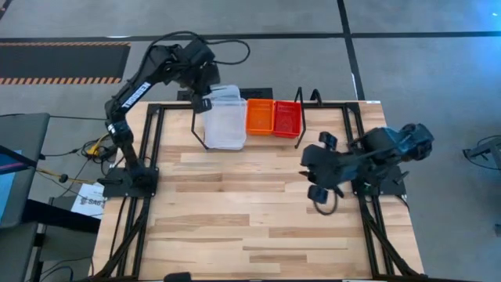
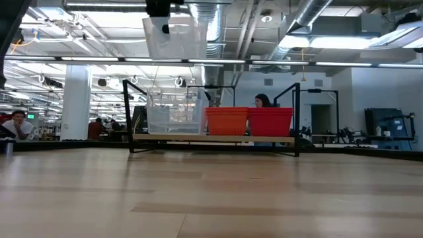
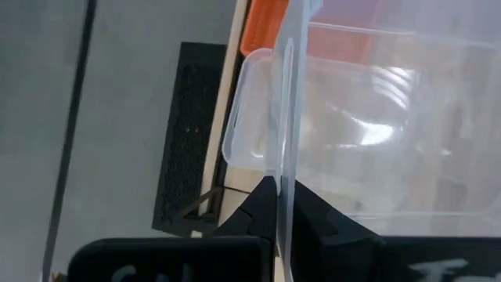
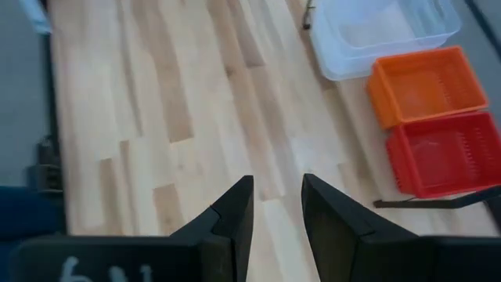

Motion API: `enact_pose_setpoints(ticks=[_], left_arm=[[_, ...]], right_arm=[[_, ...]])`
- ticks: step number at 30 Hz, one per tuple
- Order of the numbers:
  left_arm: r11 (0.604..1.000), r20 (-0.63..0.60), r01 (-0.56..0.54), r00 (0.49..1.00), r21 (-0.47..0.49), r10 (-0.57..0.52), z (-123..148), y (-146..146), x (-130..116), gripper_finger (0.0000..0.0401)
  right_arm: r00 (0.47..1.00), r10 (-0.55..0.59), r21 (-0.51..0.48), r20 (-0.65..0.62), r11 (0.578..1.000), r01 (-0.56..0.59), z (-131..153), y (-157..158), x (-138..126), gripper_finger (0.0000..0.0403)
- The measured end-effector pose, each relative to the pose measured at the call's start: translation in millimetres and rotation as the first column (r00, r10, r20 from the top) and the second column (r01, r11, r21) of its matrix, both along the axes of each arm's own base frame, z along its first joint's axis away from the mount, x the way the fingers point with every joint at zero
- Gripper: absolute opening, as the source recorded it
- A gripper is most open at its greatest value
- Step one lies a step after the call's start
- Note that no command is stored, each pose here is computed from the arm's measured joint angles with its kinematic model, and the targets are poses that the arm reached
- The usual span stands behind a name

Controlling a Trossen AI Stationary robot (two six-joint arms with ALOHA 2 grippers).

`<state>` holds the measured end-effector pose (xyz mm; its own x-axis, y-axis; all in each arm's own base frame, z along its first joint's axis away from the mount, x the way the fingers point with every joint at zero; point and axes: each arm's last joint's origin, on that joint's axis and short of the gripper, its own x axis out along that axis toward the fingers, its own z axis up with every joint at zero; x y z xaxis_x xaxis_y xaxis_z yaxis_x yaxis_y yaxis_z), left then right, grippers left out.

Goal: Stack baskets on shelf by color
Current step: Stack the transparent bin on top of the transparent bins on the shelf

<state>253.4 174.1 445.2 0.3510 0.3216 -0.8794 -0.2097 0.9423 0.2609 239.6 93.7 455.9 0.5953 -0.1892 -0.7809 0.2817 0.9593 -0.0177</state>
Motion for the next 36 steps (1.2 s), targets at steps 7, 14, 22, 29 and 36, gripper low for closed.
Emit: enact_pose_setpoints(ticks=[7,14,22,29,36], left_arm=[[0.994,-0.069,0.109,0.991,-0.020,-0.111,-19,23,11,0.0000],[0.990,-0.034,0.135,0.990,-0.031,-0.136,-34,61,9,0.0000],[0.990,0.022,0.112,0.994,-0.089,-0.111,-46,95,-4,0.0000],[0.979,0.063,0.160,0.986,-0.123,-0.153,-52,101,-3,0.0000],[0.963,0.057,0.196,0.980,-0.186,-0.189,-69,106,10,0.0000]], right_arm=[[0.995,-0.071,-0.057,-0.070,0.996,0.067,-15,-22,29,0.0127],[0.984,-0.164,-0.052,-0.069,0.986,0.160,-21,-45,46,0.0127],[0.972,-0.225,-0.045,-0.060,0.974,0.223,-23,-63,54,0.0127],[0.967,-0.246,-0.049,-0.066,0.969,0.243,-24,-70,55,0.0127],[0.966,-0.248,-0.052,-0.067,0.968,0.245,-24,-72,55,0.0127]])
